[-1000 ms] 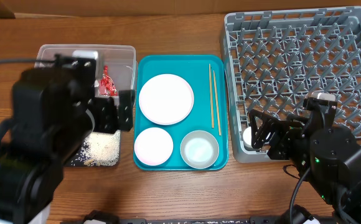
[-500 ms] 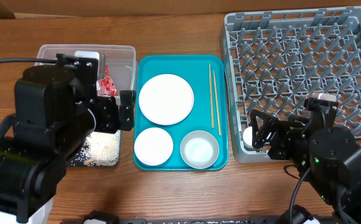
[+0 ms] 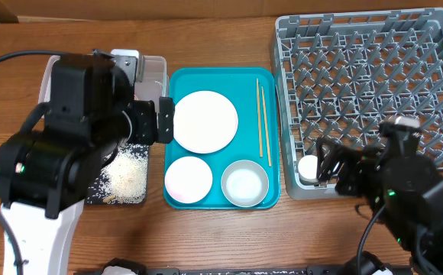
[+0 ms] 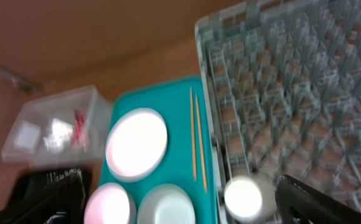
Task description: Sort waste into correct bins and load items into the dishwasher
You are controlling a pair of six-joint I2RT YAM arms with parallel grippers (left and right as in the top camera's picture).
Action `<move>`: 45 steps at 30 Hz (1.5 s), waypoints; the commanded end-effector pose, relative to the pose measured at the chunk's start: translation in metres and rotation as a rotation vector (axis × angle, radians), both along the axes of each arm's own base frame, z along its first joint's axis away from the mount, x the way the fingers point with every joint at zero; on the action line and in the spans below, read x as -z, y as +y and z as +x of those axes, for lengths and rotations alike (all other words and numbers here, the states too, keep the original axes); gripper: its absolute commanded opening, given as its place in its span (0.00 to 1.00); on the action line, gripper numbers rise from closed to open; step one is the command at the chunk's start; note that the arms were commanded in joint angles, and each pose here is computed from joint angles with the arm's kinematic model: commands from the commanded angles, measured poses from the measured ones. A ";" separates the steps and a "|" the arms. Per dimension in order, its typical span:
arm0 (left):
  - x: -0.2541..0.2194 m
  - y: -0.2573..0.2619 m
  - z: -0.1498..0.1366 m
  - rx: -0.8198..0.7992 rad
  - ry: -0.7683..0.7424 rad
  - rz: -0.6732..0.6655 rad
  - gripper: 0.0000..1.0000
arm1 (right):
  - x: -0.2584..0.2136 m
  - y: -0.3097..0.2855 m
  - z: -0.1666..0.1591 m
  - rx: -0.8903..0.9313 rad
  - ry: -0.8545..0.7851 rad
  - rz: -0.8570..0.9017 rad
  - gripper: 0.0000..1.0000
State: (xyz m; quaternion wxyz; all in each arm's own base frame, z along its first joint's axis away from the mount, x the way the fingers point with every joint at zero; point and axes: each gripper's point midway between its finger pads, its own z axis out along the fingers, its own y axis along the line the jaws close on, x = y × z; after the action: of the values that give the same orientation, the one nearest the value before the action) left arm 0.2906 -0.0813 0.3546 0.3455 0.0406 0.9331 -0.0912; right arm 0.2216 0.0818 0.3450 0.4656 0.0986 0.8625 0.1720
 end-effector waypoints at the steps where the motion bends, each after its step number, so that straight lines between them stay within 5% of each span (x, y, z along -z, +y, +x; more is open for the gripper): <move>1: 0.008 -0.005 0.007 0.024 0.028 0.008 1.00 | -0.025 -0.015 0.008 -0.015 -0.157 -0.064 1.00; 9: 0.035 -0.010 0.026 0.025 0.113 0.029 1.00 | -0.017 -0.021 0.007 -0.135 -0.427 -0.104 1.00; 28: 0.107 -0.020 0.062 0.024 0.325 0.082 1.00 | 0.141 -0.040 0.013 -0.046 -0.570 -0.108 1.00; 45: 0.154 -0.024 0.077 0.024 0.454 0.115 1.00 | 0.171 -0.033 0.019 -0.085 -0.567 -0.097 1.00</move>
State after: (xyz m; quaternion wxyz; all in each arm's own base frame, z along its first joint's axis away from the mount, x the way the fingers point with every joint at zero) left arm 0.3653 -0.1014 0.2074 0.1324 0.0398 0.9893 -0.0467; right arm 0.2409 0.0485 0.1761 0.6830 -0.0087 0.7103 0.1700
